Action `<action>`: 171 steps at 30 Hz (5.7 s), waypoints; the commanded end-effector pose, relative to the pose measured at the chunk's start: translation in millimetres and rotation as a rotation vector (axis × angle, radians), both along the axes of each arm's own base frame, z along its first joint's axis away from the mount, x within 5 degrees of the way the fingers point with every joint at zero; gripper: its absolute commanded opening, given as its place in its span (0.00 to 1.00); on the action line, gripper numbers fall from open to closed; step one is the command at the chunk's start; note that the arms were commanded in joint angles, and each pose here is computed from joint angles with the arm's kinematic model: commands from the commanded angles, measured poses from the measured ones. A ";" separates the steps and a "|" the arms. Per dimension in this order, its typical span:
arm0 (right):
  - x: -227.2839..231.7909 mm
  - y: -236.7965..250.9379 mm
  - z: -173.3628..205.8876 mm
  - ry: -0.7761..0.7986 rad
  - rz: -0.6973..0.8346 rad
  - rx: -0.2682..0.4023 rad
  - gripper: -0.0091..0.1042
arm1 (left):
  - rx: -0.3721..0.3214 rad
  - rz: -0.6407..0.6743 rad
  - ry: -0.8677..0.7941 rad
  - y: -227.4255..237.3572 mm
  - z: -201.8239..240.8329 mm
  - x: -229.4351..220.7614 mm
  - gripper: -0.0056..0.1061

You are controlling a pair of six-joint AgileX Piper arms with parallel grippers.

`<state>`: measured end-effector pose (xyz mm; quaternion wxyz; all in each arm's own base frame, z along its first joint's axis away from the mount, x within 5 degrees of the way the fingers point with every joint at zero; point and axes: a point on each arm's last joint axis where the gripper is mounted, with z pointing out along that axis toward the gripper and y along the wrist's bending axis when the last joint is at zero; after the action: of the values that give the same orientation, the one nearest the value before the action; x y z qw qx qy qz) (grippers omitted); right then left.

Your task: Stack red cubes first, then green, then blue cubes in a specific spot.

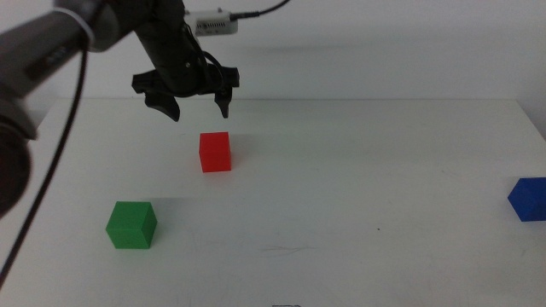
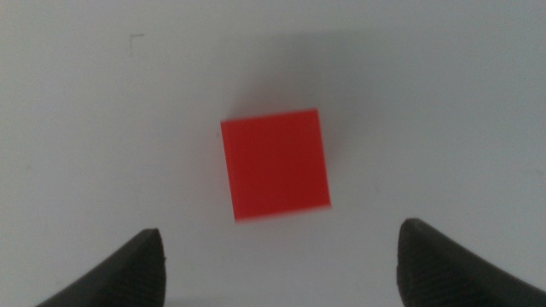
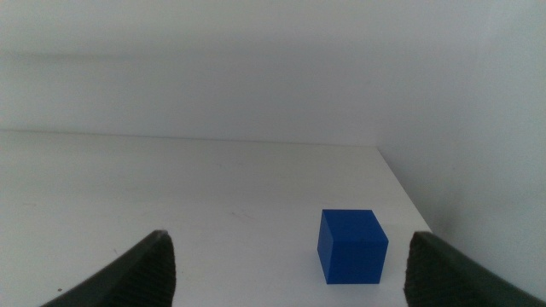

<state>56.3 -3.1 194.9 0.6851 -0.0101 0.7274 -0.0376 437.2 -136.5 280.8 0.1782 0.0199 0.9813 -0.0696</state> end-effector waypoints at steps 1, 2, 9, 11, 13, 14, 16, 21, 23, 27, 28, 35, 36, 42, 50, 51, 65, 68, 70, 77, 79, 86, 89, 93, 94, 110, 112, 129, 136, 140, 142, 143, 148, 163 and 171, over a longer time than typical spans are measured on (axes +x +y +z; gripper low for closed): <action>-3.2 0.7 17.4 -0.122 0.004 -0.021 0.81 | -0.042 0.012 -0.092 -3.5 26.5 2.0 0.87; -3.2 0.7 17.4 -0.122 0.004 -0.021 0.81 | -0.041 0.015 -0.085 -4.5 21.2 5.4 0.87; -3.2 0.7 17.4 -0.122 0.004 -0.021 0.81 | -0.057 0.031 -0.053 -13.9 -17.6 23.6 0.87; -3.2 0.7 17.4 -0.122 0.004 -0.021 0.81 | -0.069 0.029 -0.054 -17.9 -24.7 26.5 0.87; -3.2 0.7 17.4 -0.122 0.004 -0.021 0.81 | -0.070 0.023 -0.050 -22.2 -31.0 27.9 0.87; -3.2 0.7 17.5 -0.122 0.004 -0.022 0.81 | -0.070 0.023 -0.049 -23.1 -34.5 29.1 0.87; -3.2 0.7 17.5 -0.122 0.004 -0.022 0.81 | -0.070 0.026 -0.042 -24.2 -39.9 30.6 0.87; -3.2 0.7 17.5 -0.122 0.004 -0.022 0.81 | -0.068 0.044 -0.025 -24.1 -48.4 32.9 0.85; -3.2 0.7 17.5 -0.122 0.004 -0.022 0.81 | -0.066 0.050 -0.024 -23.7 -49.2 33.2 0.82; -3.2 0.7 17.5 -0.122 0.004 -0.022 0.81 | -0.049 0.077 -0.029 -21.4 -49.3 33.8 0.67; -3.2 0.7 17.5 -0.122 0.004 -0.022 0.81 | -0.050 0.083 -0.027 -20.9 -49.4 33.9 0.61; -3.2 0.7 17.5 -0.122 0.004 -0.022 0.81 | -0.059 0.068 -0.009 -21.8 -46.8 31.0 0.17; -3.2 0.7 17.5 -0.122 0.004 -0.022 0.81 | -0.063 0.061 -0.002 -21.3 -42.7 28.8 0.12; -3.2 0.7 17.5 -0.122 0.004 -0.022 0.81 | -0.071 0.050 0.010 -22.9 -10.4 10.1 0.04; -3.2 0.7 17.5 -0.122 0.004 -0.022 0.81 | -0.076 0.014 0.030 -41.9 12.6 -48.3 0.04; -3.2 0.7 17.5 -0.122 0.004 -0.022 0.81 | -0.080 0.025 0.023 -46.1 13.9 -58.0 0.04; -3.2 0.7 17.5 -0.122 0.004 -0.022 0.81 | -0.104 0.040 0.043 -114.1 -3.5 -120.2 0.04; -3.2 0.7 17.5 -0.122 0.004 -0.022 0.81 | -0.110 0.019 0.043 -125.1 -12.1 -121.5 0.04; -3.2 0.7 17.5 -0.122 0.004 -0.022 0.81 | -0.109 0.009 0.047 -131.2 -19.0 -121.7 0.04; -3.2 0.7 17.5 -0.122 0.004 -0.022 0.81 | -0.081 -0.028 0.068 -137.9 -42.1 -114.9 0.04; -3.2 0.7 17.5 -0.122 0.004 -0.022 0.81 | -0.076 -0.037 0.072 -139.5 -47.7 -113.4 0.04; -3.2 0.7 17.5 -0.122 0.004 -0.022 0.81 | -0.072 -0.036 0.077 -141.9 -57.5 -109.9 0.04; -3.2 0.7 17.5 -0.122 0.004 -0.022 0.81 | -0.066 -0.036 0.084 -142.7 -62.5 -108.9 0.04; -3.2 0.7 17.5 -0.122 0.004 -0.022 0.81 | -0.051 -0.034 0.104 -144.3 -73.2 -107.3 0.04; -3.2 0.7 17.5 -0.122 0.004 -0.022 0.81 | -0.048 -0.034 0.107 -144.4 -74.7 -107.1 0.04; -3.2 0.7 17.5 -0.122 0.004 -0.022 0.81 | -0.049 -0.027 0.131 -146.1 -82.4 -106.9 0.89; -3.2 0.7 17.5 -0.122 0.004 -0.022 0.81 | -0.049 -0.026 0.132 -146.0 -82.0 -107.1 0.89; -3.2 0.7 17.5 -0.122 0.004 -0.022 0.81 | -0.096 -0.039 0.024 -127.5 -10.0 -123.8 0.89; -3.2 0.7 17.5 -0.122 0.004 -0.022 0.81 | -0.024 -0.048 -0.085 -96.1 46.7 -145.1 0.89; -3.2 0.7 17.5 -0.122 0.004 -0.022 0.81 | 0.119 -0.021 -0.121 -66.2 72.5 -158.4 0.89; -3.2 0.7 17.5 -0.122 0.004 -0.022 0.81 | 0.190 -0.001 -0.114 -49.0 82.3 -163.5 0.89; -3.2 0.7 17.5 -0.122 0.004 -0.022 0.81 | 0.214 -0.005 -0.116 -39.4 87.0 -164.2 0.89; -3.2 0.7 17.5 -0.122 0.004 -0.022 0.81 | 0.160 -0.053 -0.068 8.2 96.0 -159.4 0.89; -3.2 0.7 17.5 -0.122 0.004 -0.022 0.81 | 0.060 0.006 0.103 90.0 9.5 -131.9 0.89; -3.2 0.7 17.5 -0.122 0.004 -0.022 0.81 | 0.073 -0.002 0.194 86.5 -31.7 -109.1 0.89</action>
<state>56.3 -3.1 194.9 0.6851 -0.0101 0.7274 -0.0376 326.2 -48.0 236.5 0.0530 0.0257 0.9980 -0.0237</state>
